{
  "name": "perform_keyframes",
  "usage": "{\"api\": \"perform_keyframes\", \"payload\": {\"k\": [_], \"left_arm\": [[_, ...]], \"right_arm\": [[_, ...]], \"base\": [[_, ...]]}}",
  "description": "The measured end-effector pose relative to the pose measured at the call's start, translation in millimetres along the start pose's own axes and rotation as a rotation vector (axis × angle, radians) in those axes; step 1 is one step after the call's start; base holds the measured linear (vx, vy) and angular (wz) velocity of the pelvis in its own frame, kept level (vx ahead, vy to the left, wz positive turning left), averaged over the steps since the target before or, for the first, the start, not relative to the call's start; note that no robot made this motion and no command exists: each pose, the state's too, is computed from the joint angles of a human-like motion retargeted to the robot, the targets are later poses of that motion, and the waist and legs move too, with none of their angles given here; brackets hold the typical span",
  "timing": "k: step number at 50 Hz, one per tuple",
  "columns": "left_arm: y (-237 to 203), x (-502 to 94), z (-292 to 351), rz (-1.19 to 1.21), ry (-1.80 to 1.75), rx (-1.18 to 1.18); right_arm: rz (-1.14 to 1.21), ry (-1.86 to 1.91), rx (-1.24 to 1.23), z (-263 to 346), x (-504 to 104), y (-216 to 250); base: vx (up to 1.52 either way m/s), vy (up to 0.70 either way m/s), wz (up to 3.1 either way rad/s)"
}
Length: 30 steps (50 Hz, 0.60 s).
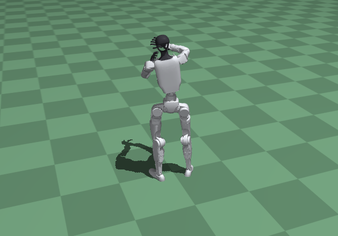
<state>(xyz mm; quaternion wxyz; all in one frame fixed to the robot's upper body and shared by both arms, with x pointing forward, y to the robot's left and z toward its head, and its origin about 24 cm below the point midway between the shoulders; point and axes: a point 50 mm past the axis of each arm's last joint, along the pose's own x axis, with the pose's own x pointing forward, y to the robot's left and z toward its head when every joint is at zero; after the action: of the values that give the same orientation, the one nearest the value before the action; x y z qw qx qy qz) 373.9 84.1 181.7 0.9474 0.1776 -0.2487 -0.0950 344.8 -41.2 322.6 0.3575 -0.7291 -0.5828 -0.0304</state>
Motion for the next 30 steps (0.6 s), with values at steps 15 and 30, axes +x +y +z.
{"api": "perform_keyframes", "payload": {"k": [15,30], "left_arm": [[-15.3,-1.3,10.0,-0.036,-0.011,-0.127],[8.2,29.4,75.4,0.013,-0.206,-0.048]], "right_arm": [[-0.09,0.363,0.491,-16.9,-50.2,4.4],[-0.137,0.891,0.968,8.4,-204.8,6.8]], "base": [[0.0,0.0,0.0],[0.03,-0.05,0.06]]}}
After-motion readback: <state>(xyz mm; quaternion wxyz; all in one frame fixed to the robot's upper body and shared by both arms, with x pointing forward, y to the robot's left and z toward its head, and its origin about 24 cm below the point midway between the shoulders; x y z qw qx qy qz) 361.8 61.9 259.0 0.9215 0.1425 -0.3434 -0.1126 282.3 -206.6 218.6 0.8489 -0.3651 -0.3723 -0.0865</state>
